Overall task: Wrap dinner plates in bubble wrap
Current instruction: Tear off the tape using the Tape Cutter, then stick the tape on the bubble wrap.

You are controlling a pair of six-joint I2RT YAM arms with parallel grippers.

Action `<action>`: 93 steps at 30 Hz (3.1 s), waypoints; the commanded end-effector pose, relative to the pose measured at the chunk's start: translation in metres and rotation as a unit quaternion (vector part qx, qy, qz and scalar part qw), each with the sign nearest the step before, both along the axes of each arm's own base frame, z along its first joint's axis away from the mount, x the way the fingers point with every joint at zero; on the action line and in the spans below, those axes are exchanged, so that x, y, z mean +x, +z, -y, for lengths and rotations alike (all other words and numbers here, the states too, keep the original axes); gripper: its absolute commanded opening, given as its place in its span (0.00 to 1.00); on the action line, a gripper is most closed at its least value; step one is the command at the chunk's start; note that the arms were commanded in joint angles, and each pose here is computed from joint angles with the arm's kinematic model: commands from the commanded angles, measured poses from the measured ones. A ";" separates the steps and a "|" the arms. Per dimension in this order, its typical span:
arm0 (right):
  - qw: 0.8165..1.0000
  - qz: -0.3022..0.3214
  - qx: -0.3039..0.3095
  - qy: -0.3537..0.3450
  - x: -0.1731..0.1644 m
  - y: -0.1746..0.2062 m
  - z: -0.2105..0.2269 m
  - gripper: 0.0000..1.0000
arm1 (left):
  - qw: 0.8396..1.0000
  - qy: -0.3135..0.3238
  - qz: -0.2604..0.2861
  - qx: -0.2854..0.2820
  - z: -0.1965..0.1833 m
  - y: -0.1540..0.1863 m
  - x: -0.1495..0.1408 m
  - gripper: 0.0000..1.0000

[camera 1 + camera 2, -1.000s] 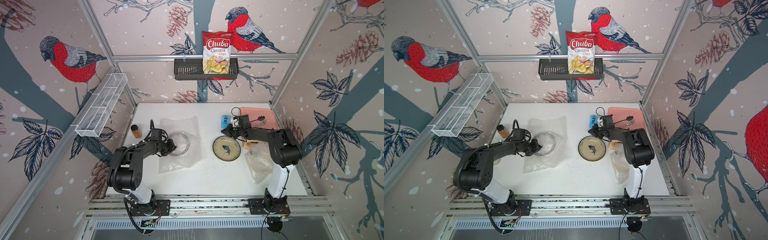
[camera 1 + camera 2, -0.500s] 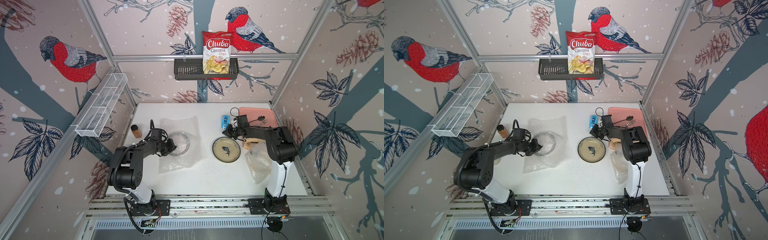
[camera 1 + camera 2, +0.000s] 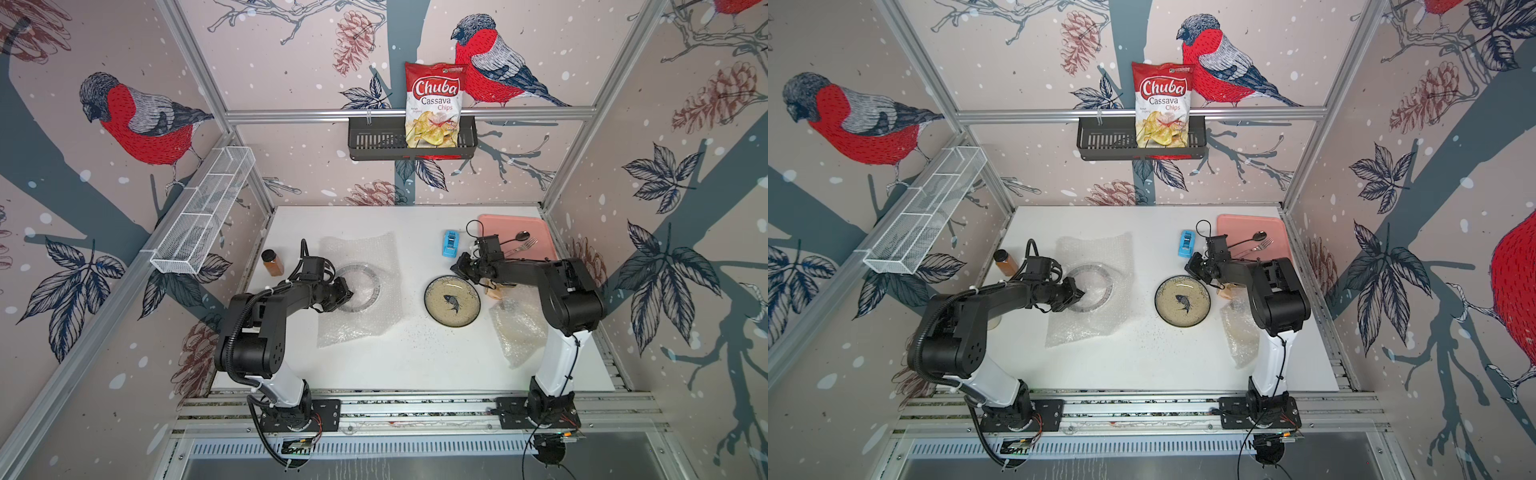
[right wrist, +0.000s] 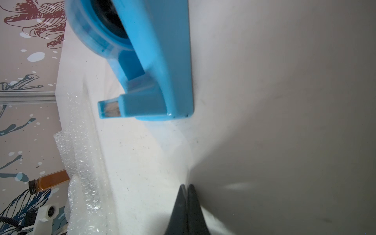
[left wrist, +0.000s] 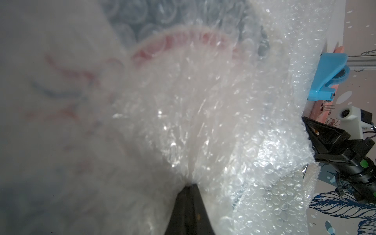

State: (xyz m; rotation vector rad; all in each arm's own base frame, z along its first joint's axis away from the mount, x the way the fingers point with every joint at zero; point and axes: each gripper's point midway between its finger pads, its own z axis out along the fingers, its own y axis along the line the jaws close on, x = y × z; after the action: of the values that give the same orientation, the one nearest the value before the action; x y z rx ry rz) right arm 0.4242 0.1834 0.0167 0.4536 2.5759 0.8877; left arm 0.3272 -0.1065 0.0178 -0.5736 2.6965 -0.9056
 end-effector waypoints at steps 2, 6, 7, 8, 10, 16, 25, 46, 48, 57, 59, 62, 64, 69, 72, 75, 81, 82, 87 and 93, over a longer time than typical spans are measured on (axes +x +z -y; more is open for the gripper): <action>0.997 -0.035 -0.074 0.004 -0.017 -0.002 0.023 0.00 | 0.988 0.025 -0.120 0.089 -0.030 -0.039 -0.052 0.00; 0.996 0.049 -0.046 0.050 0.003 0.062 0.006 0.00 | 0.989 0.024 -0.121 0.087 -0.030 -0.041 -0.054 0.00; 0.996 0.059 -0.029 0.068 0.004 0.076 -0.003 0.00 | 0.989 0.025 -0.120 0.086 -0.030 -0.041 -0.055 0.00; 0.994 0.063 -0.011 0.088 0.003 0.085 -0.012 0.00 | 0.989 0.026 -0.119 0.085 -0.029 -0.041 -0.055 0.00; 0.987 0.070 0.024 0.145 -0.005 0.105 -0.040 0.00 | 0.989 0.025 -0.120 0.083 -0.029 -0.042 -0.057 0.00; 0.949 0.056 0.041 0.308 -0.057 0.124 -0.140 0.00 | 0.990 0.024 -0.117 0.073 -0.025 -0.042 -0.060 0.00; 0.864 0.043 0.073 0.497 -0.142 0.120 -0.261 0.00 | 0.991 0.027 -0.113 0.059 -0.022 -0.041 -0.063 0.00; 0.837 0.019 0.076 0.542 -0.150 0.085 -0.325 0.00 | 0.993 0.037 -0.105 0.041 -0.018 -0.037 -0.064 0.00; 0.836 0.019 0.086 0.541 -0.153 0.083 -0.327 0.00 | 0.993 0.038 -0.105 0.041 -0.018 -0.037 -0.064 0.00; 0.849 -0.015 0.095 0.519 -0.150 0.053 -0.319 0.00 | 0.993 0.036 -0.102 0.037 -0.017 -0.036 -0.064 0.00; 0.857 -0.022 0.084 0.508 -0.146 0.046 -0.314 0.00 | 0.993 0.036 -0.102 0.039 -0.017 -0.035 -0.064 0.00; 0.866 -0.036 0.073 0.493 -0.141 0.034 -0.307 0.00 | 0.993 0.038 -0.102 0.041 -0.018 -0.035 -0.064 0.00; 0.869 -0.040 0.068 0.488 -0.139 0.030 -0.305 0.02 | 0.993 0.037 -0.104 0.042 -0.018 -0.036 -0.065 0.00; 0.870 -0.032 0.068 0.487 -0.138 0.035 -0.308 0.04 | 0.993 0.037 -0.106 0.042 -0.018 -0.038 -0.066 0.00; 0.869 -0.040 0.069 0.488 -0.140 0.033 -0.309 0.04 | 0.993 0.037 -0.105 0.042 -0.018 -0.037 -0.064 0.00; 0.869 -0.047 0.068 0.488 -0.143 0.031 -0.308 0.07 | 0.993 0.037 -0.106 0.043 -0.018 -0.038 -0.065 0.00; 0.878 -0.049 0.056 0.473 -0.139 0.031 -0.302 0.27 | 0.993 0.036 -0.106 0.045 -0.019 -0.038 -0.065 0.00; 0.879 -0.049 0.058 0.470 -0.138 0.032 -0.302 0.28 | 0.993 0.035 -0.108 0.045 -0.019 -0.038 -0.066 0.00; 0.879 -0.051 0.071 0.468 -0.140 0.037 -0.304 0.31 | 0.992 0.036 -0.108 0.046 -0.019 -0.038 -0.067 0.00; 0.880 -0.047 0.085 0.464 -0.139 0.045 -0.308 0.36 | 0.992 0.035 -0.109 0.046 -0.019 -0.039 -0.067 0.00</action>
State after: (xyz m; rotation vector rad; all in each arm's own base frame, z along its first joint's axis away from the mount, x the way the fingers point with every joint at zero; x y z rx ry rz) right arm 0.2844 0.4857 0.0497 -0.8217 2.8118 1.3550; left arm 0.3220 -0.1064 0.0195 -0.5812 2.5981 -0.9385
